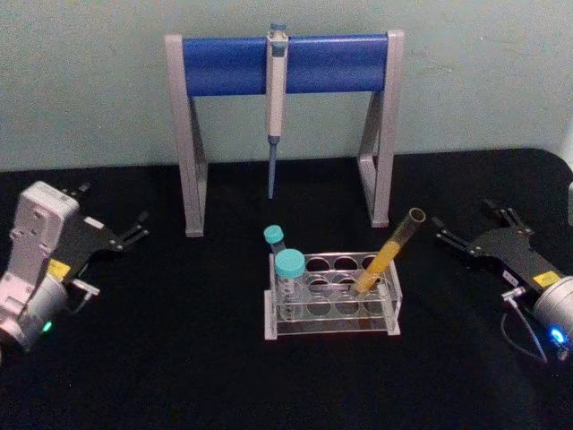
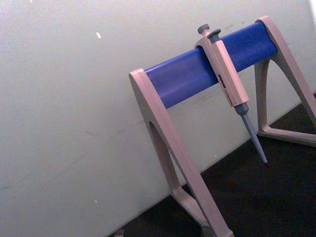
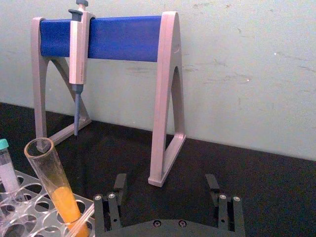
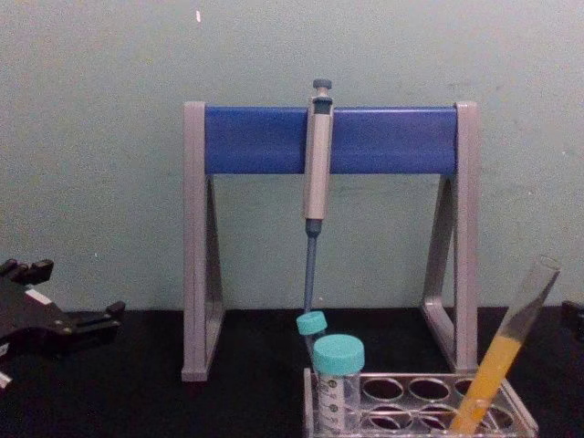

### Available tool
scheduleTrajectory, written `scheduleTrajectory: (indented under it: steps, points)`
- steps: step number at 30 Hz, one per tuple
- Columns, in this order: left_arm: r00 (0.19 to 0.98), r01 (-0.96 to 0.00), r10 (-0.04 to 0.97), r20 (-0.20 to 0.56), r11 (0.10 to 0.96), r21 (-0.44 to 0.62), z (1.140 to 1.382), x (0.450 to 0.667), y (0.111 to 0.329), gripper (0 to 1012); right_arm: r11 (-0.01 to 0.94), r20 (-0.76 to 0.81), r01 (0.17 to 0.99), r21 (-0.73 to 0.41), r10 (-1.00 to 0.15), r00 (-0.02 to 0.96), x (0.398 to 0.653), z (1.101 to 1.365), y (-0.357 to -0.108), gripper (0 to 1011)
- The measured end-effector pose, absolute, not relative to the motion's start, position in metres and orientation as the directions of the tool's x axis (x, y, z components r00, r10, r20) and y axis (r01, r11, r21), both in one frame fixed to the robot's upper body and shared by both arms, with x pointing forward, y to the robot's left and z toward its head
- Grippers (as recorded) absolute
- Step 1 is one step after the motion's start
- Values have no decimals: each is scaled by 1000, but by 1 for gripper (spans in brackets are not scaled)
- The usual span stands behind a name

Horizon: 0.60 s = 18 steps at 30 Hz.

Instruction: Pick up the test tube from the test tube rack, shake it, then place it back into the test tube rack.

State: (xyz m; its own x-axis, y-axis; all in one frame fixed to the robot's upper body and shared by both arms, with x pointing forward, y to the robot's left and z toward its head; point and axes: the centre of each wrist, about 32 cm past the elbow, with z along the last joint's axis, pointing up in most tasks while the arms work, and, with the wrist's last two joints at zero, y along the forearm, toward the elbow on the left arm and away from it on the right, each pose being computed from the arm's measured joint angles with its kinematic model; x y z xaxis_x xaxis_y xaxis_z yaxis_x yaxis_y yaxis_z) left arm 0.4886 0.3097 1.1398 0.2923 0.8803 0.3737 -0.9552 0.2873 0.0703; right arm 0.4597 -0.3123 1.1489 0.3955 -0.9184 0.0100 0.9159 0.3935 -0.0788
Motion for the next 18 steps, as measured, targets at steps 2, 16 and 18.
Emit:
scheduleTrajectory:
  steps: [2,16,18]
  points:
    - [292,-955,880,374,287,70,1140,489,310,1001,393,10,916,-79,-919,395,460,1149,-312,1000]
    - [292,-955,880,374,287,70,1140,489,310,1001,391,11,917,-79,-919,393,459,1149,-312,1000]
    - [292,-955,880,374,287,70,1140,489,310,1001,391,11,917,-79,-919,393,459,1149,-312,1000]
